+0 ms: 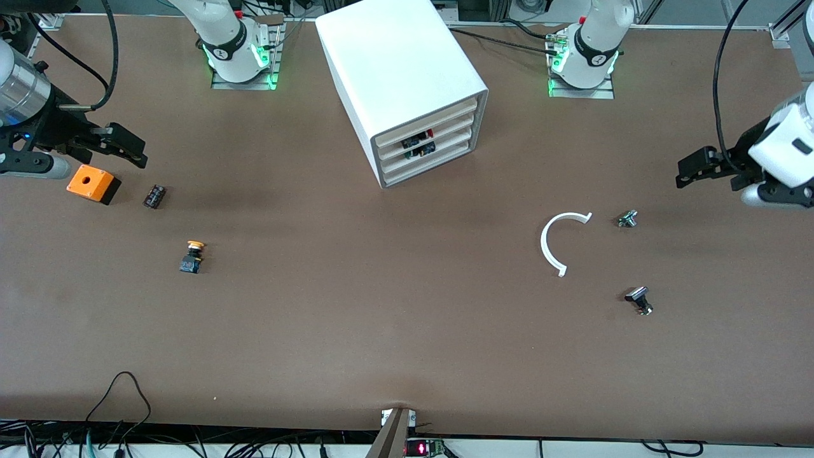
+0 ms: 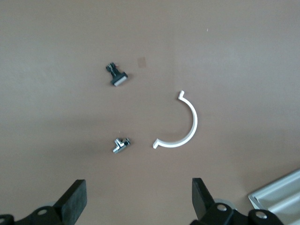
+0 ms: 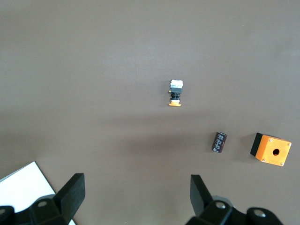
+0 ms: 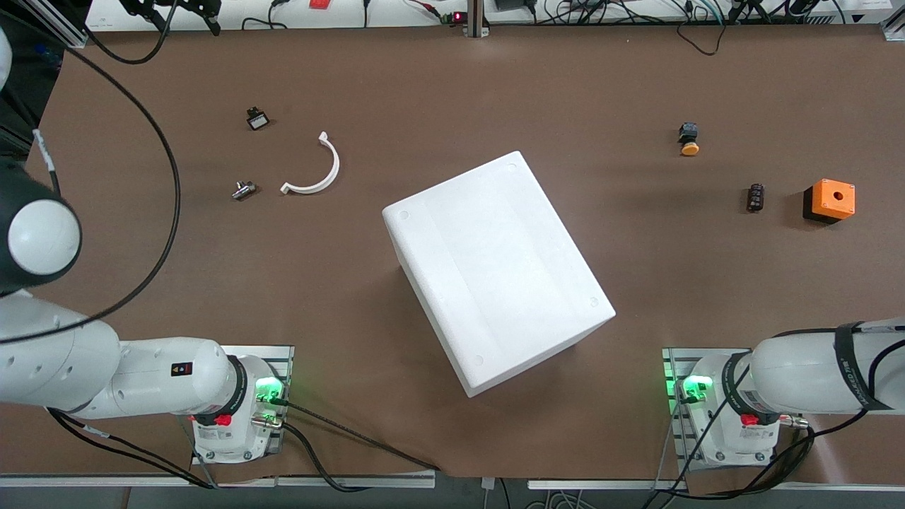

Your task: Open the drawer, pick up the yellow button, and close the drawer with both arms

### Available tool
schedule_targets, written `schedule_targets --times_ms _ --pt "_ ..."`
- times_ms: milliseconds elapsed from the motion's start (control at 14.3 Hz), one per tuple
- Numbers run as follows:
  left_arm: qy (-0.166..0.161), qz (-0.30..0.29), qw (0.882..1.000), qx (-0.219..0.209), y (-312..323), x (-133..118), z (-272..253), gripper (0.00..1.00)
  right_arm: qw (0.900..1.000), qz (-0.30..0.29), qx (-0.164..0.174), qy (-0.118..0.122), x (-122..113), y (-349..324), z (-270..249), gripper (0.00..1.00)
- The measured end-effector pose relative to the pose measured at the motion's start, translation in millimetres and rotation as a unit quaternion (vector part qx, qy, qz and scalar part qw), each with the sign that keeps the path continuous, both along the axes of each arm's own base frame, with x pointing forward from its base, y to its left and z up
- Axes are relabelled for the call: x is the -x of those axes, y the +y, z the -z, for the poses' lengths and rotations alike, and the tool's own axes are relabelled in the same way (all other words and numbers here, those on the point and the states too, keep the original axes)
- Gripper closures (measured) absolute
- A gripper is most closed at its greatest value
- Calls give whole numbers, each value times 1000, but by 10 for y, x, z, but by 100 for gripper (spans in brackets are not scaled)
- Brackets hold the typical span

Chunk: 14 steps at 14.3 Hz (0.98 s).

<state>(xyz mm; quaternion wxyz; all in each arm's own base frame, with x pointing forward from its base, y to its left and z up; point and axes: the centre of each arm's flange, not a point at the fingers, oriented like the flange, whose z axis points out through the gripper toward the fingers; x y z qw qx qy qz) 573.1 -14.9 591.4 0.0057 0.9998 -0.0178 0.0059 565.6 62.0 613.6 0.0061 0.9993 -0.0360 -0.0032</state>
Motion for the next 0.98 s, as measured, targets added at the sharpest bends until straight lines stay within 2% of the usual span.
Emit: schedule_targets --times_ms 349,977 --pt "-17 30 999 -12 -50 218 -93 1 1000 -4 0 -3 4 4 -19 0" --pt "-9 28 1000 -10 55 174 40 1 1000 -19 -1 -10 -8 5 -41 0"
